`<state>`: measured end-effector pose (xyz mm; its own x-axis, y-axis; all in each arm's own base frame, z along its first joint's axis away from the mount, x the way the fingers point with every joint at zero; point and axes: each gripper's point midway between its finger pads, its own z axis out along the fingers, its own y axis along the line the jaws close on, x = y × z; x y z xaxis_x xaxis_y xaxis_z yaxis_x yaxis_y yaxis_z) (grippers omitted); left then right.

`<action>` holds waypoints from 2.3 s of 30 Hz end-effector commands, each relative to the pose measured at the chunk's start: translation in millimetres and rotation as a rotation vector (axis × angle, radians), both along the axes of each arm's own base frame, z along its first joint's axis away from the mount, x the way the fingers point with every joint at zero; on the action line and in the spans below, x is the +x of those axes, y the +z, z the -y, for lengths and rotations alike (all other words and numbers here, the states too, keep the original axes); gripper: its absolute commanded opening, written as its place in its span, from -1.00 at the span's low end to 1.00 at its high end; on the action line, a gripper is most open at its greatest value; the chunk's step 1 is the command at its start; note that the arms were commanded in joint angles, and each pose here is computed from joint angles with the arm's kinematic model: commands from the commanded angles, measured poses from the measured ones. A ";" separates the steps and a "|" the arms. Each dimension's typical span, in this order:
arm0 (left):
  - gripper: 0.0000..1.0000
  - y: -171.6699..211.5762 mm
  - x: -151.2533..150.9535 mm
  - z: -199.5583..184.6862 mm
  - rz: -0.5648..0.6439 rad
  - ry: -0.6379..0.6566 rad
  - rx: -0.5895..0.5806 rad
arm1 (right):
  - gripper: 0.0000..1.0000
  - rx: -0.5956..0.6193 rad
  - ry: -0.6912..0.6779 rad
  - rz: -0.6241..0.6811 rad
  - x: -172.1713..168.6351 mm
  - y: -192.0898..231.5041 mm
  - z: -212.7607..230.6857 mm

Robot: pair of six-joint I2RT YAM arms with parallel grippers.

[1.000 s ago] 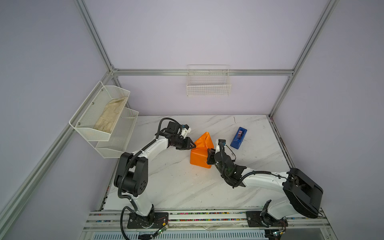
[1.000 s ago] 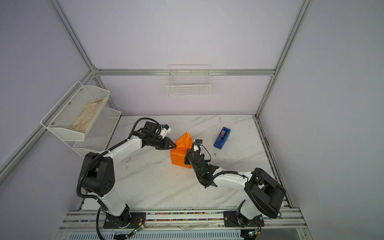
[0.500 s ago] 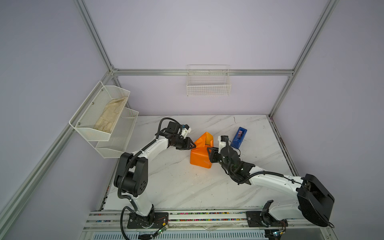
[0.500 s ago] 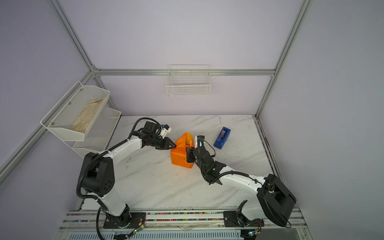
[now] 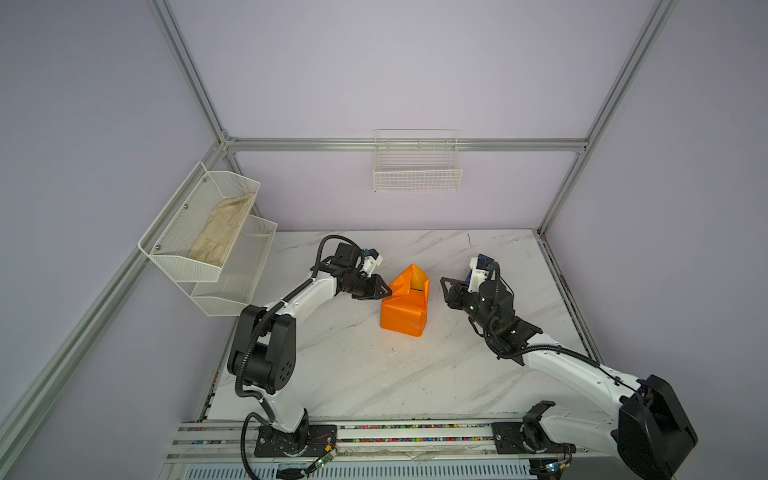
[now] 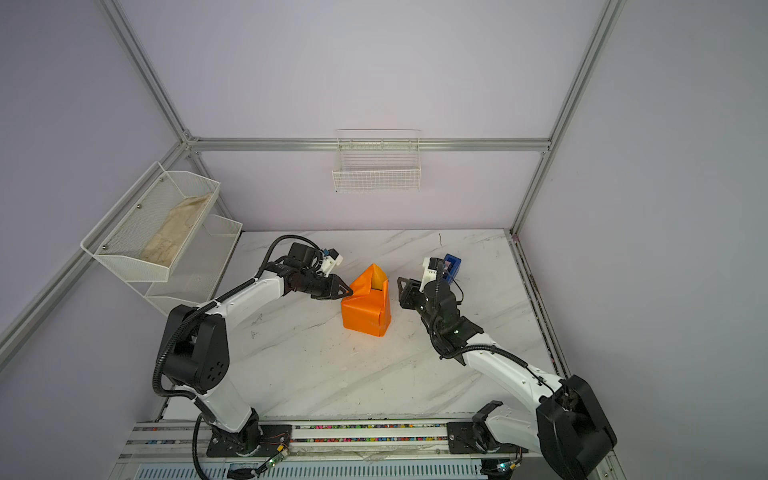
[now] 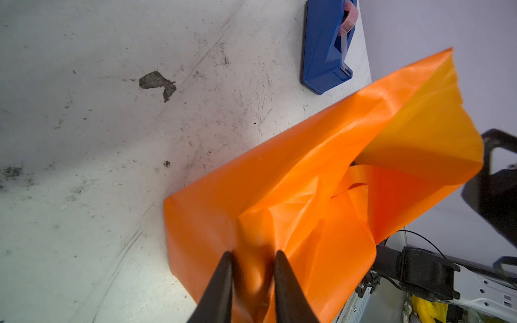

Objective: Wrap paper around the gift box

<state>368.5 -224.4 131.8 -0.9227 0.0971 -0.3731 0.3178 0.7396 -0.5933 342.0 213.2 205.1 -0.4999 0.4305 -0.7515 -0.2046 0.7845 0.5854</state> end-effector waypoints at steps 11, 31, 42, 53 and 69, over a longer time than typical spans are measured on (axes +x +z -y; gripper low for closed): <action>-0.53 -87.0 -52.7 -35.3 -0.272 0.001 0.293 | -0.22 0.054 0.021 -0.050 -0.7 -49.1 -37.9; -0.54 -85.6 -54.0 -35.7 -0.270 0.003 0.292 | -0.25 0.049 -0.020 -0.012 1.5 -31.4 -35.9; -0.54 -84.7 -53.6 -35.9 -0.271 0.004 0.293 | -0.25 0.010 0.017 -0.055 3.5 -47.6 -50.4; -0.54 -87.2 -58.0 -38.3 -0.283 -0.009 0.312 | -0.14 -0.118 0.096 -0.142 -0.4 -70.2 -61.0; -0.54 -101.1 -69.9 -50.9 -0.289 -0.057 0.443 | -0.06 -0.202 0.241 -0.214 -2.6 -94.0 -86.9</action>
<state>367.5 -223.2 127.4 -0.9110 0.1440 -0.3864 0.3438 0.7828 -0.5187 358.1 282.5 141.6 -0.6329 0.2540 -0.7314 -0.2283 0.8414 0.4897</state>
